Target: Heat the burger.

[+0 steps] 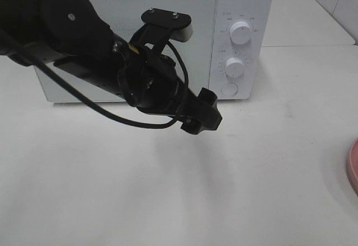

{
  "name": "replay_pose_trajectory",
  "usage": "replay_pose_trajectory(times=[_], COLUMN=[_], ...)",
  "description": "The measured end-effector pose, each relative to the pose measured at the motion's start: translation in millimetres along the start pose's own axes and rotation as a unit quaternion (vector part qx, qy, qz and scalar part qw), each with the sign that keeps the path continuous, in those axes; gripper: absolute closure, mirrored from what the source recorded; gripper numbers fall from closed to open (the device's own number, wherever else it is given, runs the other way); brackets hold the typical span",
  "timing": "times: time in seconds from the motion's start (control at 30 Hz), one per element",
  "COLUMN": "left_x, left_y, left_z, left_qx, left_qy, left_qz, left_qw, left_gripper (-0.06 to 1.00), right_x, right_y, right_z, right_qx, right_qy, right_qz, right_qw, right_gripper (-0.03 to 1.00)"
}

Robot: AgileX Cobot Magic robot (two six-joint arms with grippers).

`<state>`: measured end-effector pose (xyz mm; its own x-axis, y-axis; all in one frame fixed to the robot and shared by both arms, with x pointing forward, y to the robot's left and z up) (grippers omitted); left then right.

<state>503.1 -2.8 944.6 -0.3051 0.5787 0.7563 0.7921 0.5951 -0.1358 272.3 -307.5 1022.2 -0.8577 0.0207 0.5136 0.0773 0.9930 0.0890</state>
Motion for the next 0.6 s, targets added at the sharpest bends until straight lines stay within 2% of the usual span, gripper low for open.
replay_pose_trajectory(times=[0.13,0.17,0.33,0.37,0.43,0.47,0.5,0.57,0.6], left_x=[13.0,22.1,43.6,53.1,58.5,68.4,68.4,85.0,85.0], left_y=[-6.3,-10.7,-12.8,-7.8,-4.3,4.5,4.5,21.3,21.3], left_z=[6.6,11.6,21.0,26.1,28.7,33.7,33.7,43.1,43.1], left_qx=[-0.031,-0.035,-0.015,-0.001,0.01,0.037,0.037,0.092,0.092], left_qy=[0.033,0.056,0.1,0.12,0.131,0.149,0.149,0.179,0.179], left_qz=[0.015,0.026,0.039,0.038,0.036,0.031,0.031,0.022,0.022], left_qw=[0.999,0.997,0.994,0.992,0.991,0.988,0.988,0.979,0.979], left_gripper=[-0.05,-0.05,-0.05,-0.05,-0.05,-0.05,-0.05,-0.05,-0.05], right_x=[0.0,0.0,0.0,0.0,0.0,0.0,0.0,0.0,0.0], right_y=[0.0,0.0,0.0,0.0,0.0,0.0,0.0,0.0,0.0], right_z=[0.0,0.0,0.0,0.0,0.0,0.0,0.0,0.0,0.0], right_qx=[0.0,0.0,0.0,0.0,0.0,0.0,0.0,0.0,0.0], right_qy=[0.0,0.0,0.0,0.0,0.0,0.0,0.0,0.0,0.0], right_qz=[0.0,0.0,0.0,0.0,0.0,0.0,0.0,0.0,0.0], right_qw=[1.0,1.0,1.0,1.0,1.0,1.0,1.0,1.0,1.0], right_gripper=[0.2,0.2,0.2,0.2,0.2,0.2,0.2,0.2,0.2])
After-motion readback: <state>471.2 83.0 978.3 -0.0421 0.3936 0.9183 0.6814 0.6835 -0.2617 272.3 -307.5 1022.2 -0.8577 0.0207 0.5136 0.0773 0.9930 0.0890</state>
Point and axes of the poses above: a point on each arm's last joint axis where the gripper is mounted, x pointing back along that axis away from the gripper, y along the wrist's bending axis when the last joint is at zero, z = x × y, the point moved 5 cm from there along -x, pointing out along that axis toward the gripper, and after that the axes turned 4 degrees about -x, right-handed, at the moved point
